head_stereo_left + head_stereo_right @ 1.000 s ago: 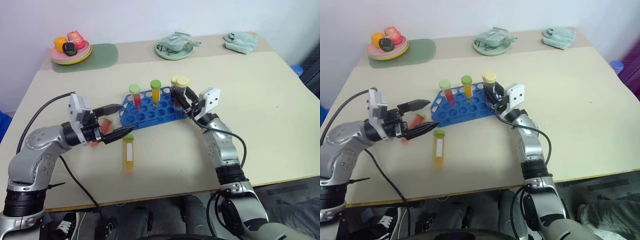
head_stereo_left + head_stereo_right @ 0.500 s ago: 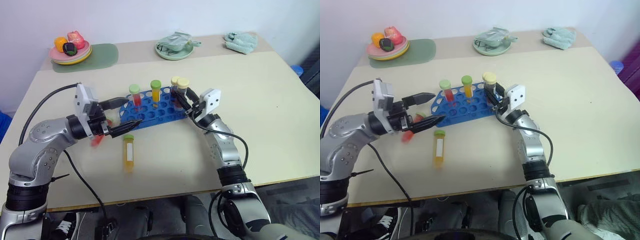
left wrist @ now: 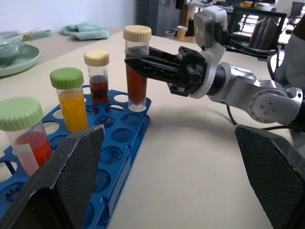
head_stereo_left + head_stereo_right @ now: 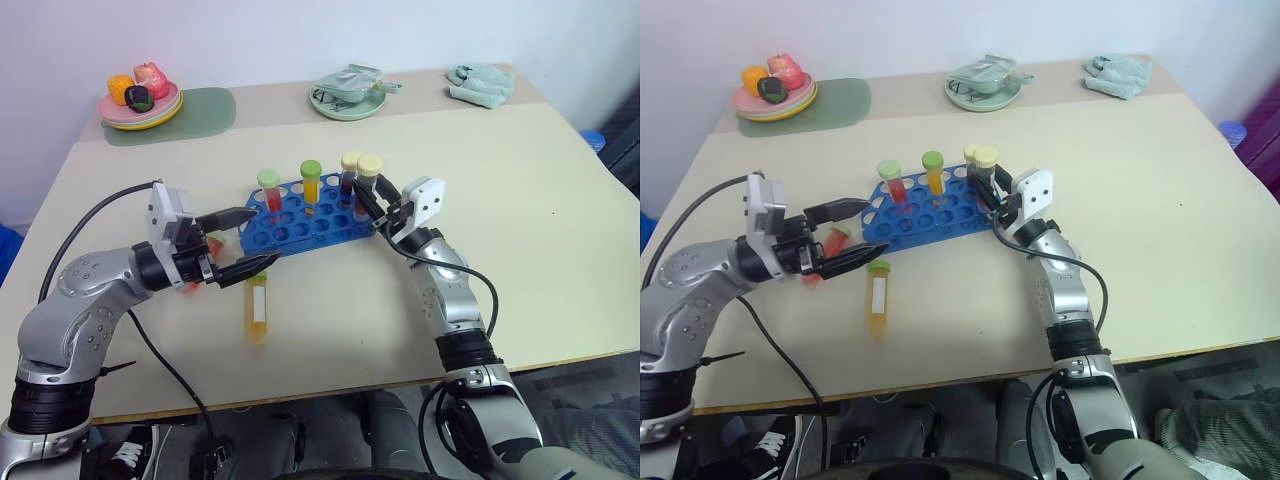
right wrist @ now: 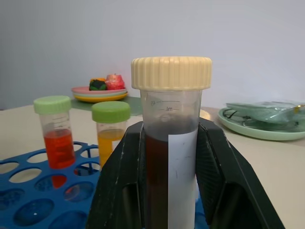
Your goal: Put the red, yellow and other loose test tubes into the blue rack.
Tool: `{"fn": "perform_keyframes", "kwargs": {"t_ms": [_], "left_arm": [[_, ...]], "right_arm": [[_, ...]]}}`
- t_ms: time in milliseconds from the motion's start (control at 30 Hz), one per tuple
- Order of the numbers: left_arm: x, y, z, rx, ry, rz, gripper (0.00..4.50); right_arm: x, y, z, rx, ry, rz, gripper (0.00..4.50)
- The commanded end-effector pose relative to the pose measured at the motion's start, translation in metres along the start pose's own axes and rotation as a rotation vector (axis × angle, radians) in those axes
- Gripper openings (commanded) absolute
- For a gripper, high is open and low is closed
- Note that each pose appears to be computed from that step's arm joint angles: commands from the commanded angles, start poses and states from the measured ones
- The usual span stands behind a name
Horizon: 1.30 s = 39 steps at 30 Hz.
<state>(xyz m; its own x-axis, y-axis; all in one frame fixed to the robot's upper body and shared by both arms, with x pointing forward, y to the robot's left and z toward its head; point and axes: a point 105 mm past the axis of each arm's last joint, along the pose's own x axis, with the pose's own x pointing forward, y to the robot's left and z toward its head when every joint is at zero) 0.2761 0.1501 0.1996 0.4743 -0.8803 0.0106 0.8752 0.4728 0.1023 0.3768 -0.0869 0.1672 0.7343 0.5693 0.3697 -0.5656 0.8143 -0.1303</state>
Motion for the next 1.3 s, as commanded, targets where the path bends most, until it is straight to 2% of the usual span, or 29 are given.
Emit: {"fn": "perform_keyframes", "kwargs": {"t_ms": [33, 267, 500, 533, 733, 867, 1067, 1133, 1300], "left_arm": [[-0.003, -0.002, 0.014, 0.054, -0.031, 0.001, 4.5], [-0.003, 0.001, 0.013, 0.055, -0.031, 0.005, 4.5], [0.002, 0.002, 0.019, 0.058, -0.036, 0.003, 4.5], [0.002, 0.001, 0.019, 0.058, -0.035, 0.003, 4.5], [0.0, -0.002, 0.019, 0.058, -0.025, 0.004, 4.5], [-0.009, -0.002, 0.012, 0.023, 0.024, 0.041, 4.5], [-0.019, 0.001, 0.0, -0.025, 0.131, 0.154, 4.5], [-0.021, 0.012, -0.003, 0.041, 0.198, 0.269, 4.5], [-0.03, 0.019, -0.003, -0.071, 0.233, 0.47, 4.5]], "right_arm": [[0.003, 0.004, 0.003, 0.009, -0.015, 0.012, 0.78], [0.0, 0.002, -0.001, 0.016, 0.0, 0.015, 0.78], [0.003, -0.001, 0.003, 0.023, -0.006, 0.023, 4.18], [0.003, -0.001, 0.004, 0.02, -0.005, 0.021, 4.48], [0.0, -0.005, 0.015, -0.006, -0.007, 0.024, 4.48], [-0.019, -0.014, 0.034, -0.054, 0.021, 0.069, 4.48], [-0.063, -0.023, 0.066, -0.085, 0.105, 0.288, 4.48], [-0.077, -0.023, 0.075, -0.103, 0.153, 0.387, 4.48], [-0.101, -0.02, 0.096, -0.089, 0.276, 0.618, 4.48]]}}
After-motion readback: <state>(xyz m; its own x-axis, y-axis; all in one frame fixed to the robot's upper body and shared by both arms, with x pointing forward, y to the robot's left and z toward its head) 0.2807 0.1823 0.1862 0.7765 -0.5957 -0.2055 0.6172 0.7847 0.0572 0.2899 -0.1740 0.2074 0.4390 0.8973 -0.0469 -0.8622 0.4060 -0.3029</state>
